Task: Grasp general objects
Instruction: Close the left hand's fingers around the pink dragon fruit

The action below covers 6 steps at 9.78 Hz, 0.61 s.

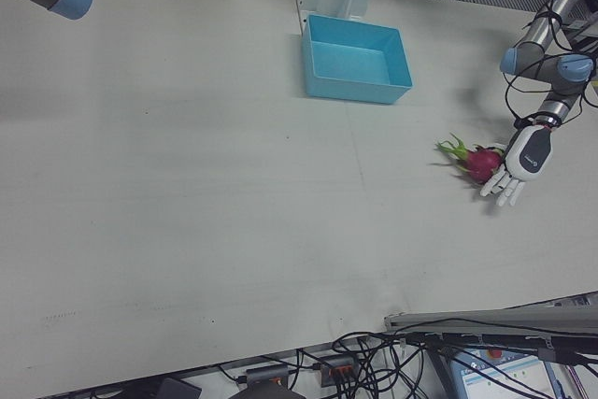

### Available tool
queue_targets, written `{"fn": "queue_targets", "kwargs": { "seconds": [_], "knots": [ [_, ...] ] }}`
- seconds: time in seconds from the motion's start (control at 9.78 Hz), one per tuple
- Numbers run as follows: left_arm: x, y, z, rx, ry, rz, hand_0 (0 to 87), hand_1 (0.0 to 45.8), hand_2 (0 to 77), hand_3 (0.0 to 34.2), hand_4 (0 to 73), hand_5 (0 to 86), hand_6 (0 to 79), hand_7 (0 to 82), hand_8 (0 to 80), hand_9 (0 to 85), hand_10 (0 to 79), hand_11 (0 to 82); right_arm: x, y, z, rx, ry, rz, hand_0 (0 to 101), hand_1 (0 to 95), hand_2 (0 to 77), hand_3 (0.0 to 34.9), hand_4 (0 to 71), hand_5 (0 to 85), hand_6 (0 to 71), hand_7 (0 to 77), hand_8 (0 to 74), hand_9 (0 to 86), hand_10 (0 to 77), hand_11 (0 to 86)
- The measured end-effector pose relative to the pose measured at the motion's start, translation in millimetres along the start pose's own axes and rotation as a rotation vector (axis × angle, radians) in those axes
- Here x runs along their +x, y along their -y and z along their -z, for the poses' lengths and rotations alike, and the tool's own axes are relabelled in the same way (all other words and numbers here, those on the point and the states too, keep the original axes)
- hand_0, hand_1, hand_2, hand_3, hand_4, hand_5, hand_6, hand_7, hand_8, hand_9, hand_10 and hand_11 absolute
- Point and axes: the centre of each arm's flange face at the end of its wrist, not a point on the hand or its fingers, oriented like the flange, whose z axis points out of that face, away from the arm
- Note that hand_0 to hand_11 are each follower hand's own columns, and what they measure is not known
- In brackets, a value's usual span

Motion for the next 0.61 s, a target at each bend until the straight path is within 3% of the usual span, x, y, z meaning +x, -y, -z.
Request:
{"fn": "queue_targets", "kwargs": {
  "seconds": [0.1,0.2,0.31,0.51,0.61],
  "knots": [
    [0,0,0,0.004,0.001,0.0,50.1,0.0,21.3,0.0,30.0,16.4,15.8,45.8,12.0,15.8,0.5,1.1,0,0,0.0,0.0,0.0,0.0,0,6.0,1.6,0.0,0.0,0.0,0.0,0.0,0.0,1.1,0.0,1.1],
    [1,0,0,0.006,0.002,0.001,50.1,0.0,21.3,0.0,30.0,16.4,15.8,45.8,12.0,15.8,0.5,1.1,0,0,0.0,0.0,-0.001,0.0,0,6.0,1.6,0.0,0.0,0.0,0.0,0.0,0.0,1.1,0.0,0.5],
    [4,1,0,0.006,0.005,0.004,51.2,0.0,23.5,0.0,39.8,24.5,18.0,50.2,14.2,21.3,0.5,1.1,0,0,0.0,0.0,0.0,0.0,0,6.0,1.6,0.0,0.0,0.0,0.0,0.0,0.0,1.1,0.0,1.1],
    [13,1,-4,-0.002,0.011,0.031,51.5,0.0,22.4,0.0,43.1,25.1,19.1,50.7,14.2,22.4,0.5,1.1,0,0,0.0,0.0,0.0,0.0,0,6.0,1.6,0.0,0.0,0.0,0.0,0.0,0.0,1.1,0.0,1.1],
    [17,0,-6,-0.006,0.011,0.061,51.5,0.0,21.8,0.0,44.7,25.6,25.6,60.0,20.7,31.6,0.5,1.1,0,0,0.0,0.0,0.0,0.0,0,6.0,1.6,0.0,0.0,0.0,0.0,0.0,0.0,1.1,0.0,1.1]
  ]
}}
